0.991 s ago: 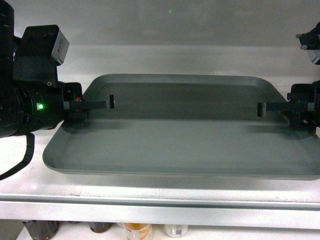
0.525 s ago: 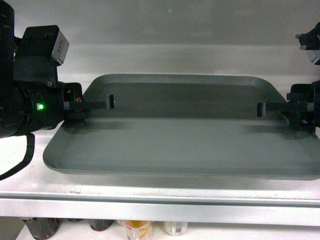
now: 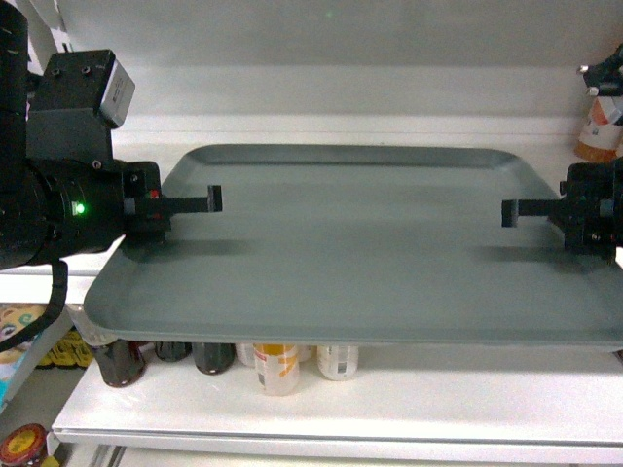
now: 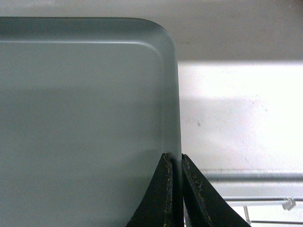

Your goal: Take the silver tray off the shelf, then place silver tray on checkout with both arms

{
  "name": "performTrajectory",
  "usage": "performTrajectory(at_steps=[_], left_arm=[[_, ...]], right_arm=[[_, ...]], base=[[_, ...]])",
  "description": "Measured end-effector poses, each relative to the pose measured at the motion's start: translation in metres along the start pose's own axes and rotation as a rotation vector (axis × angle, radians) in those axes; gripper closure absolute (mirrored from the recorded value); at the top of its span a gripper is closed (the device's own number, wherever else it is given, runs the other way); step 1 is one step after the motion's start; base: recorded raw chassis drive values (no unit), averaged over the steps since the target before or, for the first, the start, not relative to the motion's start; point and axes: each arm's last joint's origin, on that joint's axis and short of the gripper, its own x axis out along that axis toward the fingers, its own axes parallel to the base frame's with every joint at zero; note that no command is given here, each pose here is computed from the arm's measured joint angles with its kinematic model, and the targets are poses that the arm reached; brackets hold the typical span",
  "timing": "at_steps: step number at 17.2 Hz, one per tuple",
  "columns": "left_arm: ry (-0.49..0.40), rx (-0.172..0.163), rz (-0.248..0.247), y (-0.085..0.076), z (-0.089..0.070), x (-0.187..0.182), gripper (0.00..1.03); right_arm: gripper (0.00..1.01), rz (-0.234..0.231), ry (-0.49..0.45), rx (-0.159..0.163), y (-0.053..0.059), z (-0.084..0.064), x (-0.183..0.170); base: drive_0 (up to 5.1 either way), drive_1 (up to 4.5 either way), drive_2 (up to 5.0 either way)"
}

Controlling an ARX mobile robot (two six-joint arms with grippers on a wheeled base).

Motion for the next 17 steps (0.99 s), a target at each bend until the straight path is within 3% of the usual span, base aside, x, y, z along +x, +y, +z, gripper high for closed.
performTrajectory(at_steps=[17], left_arm=[[-0.003, -0.001, 0.002, 0.0001, 0.0003, -0.0006, 0.99]], right_arm=[[0.98, 0.002, -0.004, 0.0, 0.0003, 0.0003, -0.0005]], base=[[0.1, -4.12, 4.2]])
